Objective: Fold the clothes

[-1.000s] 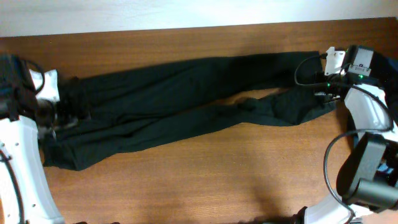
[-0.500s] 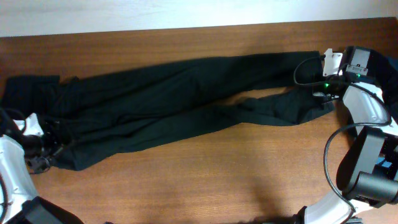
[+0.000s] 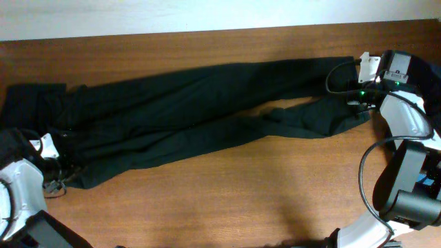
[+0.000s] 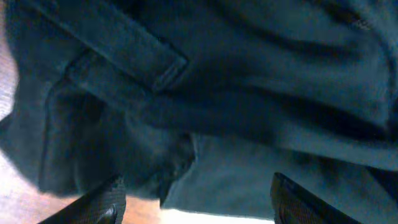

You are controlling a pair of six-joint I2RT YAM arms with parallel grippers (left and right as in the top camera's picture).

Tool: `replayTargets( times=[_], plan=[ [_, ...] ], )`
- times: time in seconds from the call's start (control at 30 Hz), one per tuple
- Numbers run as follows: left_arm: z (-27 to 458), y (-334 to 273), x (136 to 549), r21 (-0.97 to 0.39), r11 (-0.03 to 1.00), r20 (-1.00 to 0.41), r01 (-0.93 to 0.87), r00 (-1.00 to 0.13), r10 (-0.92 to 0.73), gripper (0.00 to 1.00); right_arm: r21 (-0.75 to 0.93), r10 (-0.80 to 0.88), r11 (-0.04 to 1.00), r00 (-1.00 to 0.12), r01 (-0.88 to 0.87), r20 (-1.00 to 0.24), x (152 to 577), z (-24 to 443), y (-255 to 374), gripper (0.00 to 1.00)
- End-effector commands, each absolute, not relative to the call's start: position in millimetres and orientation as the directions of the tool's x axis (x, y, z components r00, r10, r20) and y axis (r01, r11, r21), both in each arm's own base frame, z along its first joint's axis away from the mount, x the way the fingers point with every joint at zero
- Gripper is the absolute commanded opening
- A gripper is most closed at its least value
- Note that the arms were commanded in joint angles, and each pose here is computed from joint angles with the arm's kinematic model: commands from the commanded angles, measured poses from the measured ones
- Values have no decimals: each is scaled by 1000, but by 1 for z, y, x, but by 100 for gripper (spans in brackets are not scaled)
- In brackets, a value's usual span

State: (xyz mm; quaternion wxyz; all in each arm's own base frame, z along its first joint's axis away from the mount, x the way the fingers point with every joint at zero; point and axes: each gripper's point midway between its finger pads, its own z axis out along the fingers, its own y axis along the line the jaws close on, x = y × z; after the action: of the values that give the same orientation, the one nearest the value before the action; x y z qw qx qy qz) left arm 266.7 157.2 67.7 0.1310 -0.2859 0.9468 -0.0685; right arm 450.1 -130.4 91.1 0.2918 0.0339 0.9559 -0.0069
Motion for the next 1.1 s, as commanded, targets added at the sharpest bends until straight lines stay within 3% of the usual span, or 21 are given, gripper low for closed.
replayTargets(
  times=[0.0,0.07,0.17,0.27,0.37,0.47,1.07],
  plan=[
    [55,153,260,-196,840,-214,-505,-814,-540,74,-14,47,998,-813,68,-580,458,100,-136,4],
    [48,152,263,-209,842,-236,-497,-810,-537,74,-15,47,998,-811,68,-583,458,101,-136,4],
    [42,151,270,-228,854,-276,-468,-810,-518,64,-15,47,998,-811,68,-583,458,101,-136,4],
    [41,152,272,-229,856,-294,-464,-805,-515,50,-14,47,998,-812,68,-582,458,101,-136,4],
    [41,153,273,-228,857,-300,-463,-804,-514,26,-15,47,998,-812,69,-582,458,101,-136,4],
    [41,153,274,-230,857,-304,-461,-803,-513,20,-15,47,998,-811,68,-583,458,101,-136,4],
    [26,156,285,-244,868,-319,-432,-810,-493,19,-15,65,996,-812,90,-580,454,100,-146,4]
  ],
)
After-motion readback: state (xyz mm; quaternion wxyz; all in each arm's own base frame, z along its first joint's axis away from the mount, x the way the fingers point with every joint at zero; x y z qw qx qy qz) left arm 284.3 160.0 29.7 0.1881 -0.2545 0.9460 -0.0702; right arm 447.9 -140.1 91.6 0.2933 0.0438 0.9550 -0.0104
